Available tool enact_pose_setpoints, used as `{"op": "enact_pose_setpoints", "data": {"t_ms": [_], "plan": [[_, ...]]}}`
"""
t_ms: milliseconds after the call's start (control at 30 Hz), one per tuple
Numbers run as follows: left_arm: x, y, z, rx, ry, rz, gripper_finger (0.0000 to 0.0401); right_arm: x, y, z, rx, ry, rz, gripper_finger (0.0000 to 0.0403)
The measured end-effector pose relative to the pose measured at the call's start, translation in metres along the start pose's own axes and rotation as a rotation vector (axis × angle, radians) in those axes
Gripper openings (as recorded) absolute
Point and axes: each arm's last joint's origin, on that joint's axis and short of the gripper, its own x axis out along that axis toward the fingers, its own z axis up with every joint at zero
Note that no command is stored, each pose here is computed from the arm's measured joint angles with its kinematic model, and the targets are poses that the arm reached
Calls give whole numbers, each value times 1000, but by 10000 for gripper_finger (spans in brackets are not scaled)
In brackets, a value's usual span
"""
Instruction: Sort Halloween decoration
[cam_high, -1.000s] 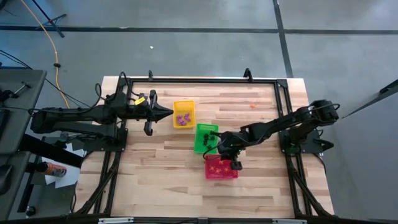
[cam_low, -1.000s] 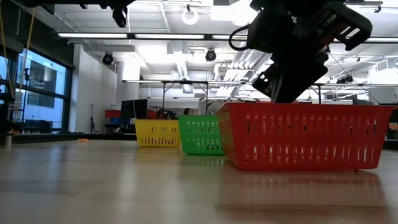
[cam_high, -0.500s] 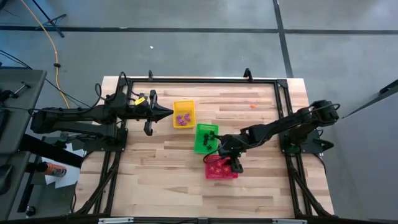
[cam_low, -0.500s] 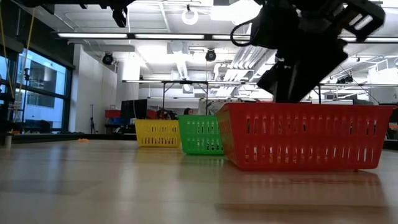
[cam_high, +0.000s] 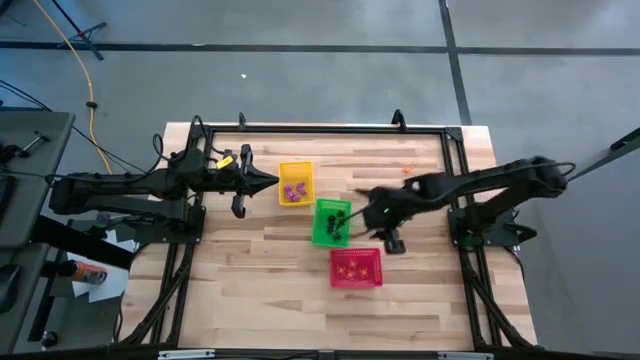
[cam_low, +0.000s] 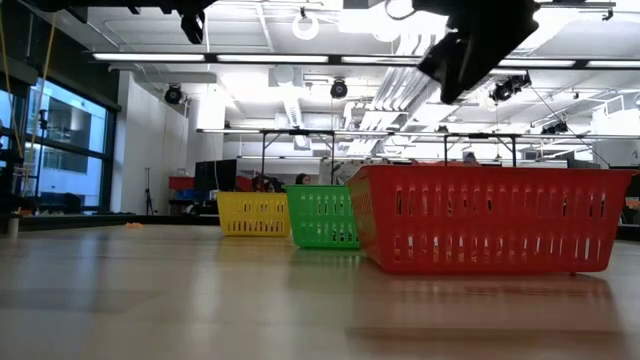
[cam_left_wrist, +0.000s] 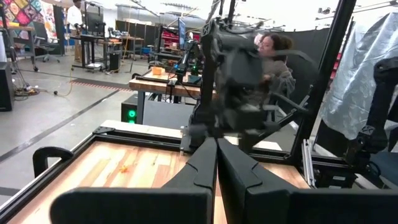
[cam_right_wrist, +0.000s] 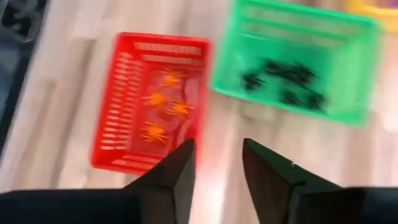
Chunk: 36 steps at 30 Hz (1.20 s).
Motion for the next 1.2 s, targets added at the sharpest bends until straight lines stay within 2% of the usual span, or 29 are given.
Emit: {"op": "enact_pose_setpoints", "data": {"t_ms": [200, 333, 467, 567, 667, 733, 833, 1033, 1200], "plan": [[0, 0, 0, 1, -3, 3, 3, -35, -9, -48, 189, -141, -108, 65], [0, 0, 0, 0, -2, 3, 3, -43, -7, -80, 313, -324, -127, 11], [0, 0, 0, 0, -2, 4, 3, -44, -8, -96, 406, -597, -136, 11], [0, 0, 0, 0, -3, 3, 3, -46, -9, -94, 402, -847, -138, 6], [0, 0, 0, 0, -3, 3, 3, -55, -9, -84, 312, -1080, -149, 3], [0, 0, 0, 0, -3, 3, 3, -61, -10, -77, 255, -1187, -166, 5], [0, 0, 0, 0, 0, 4, 3, -69, -12, -66, 211, -1230, -203, 2], [0, 0, 0, 0, 0, 4, 3, -68, -18, -51, 196, -1193, -242, 2], [0, 0, -1, -1, 7, 5, 3, -62, -20, -48, 200, -1161, -243, 2]]}}
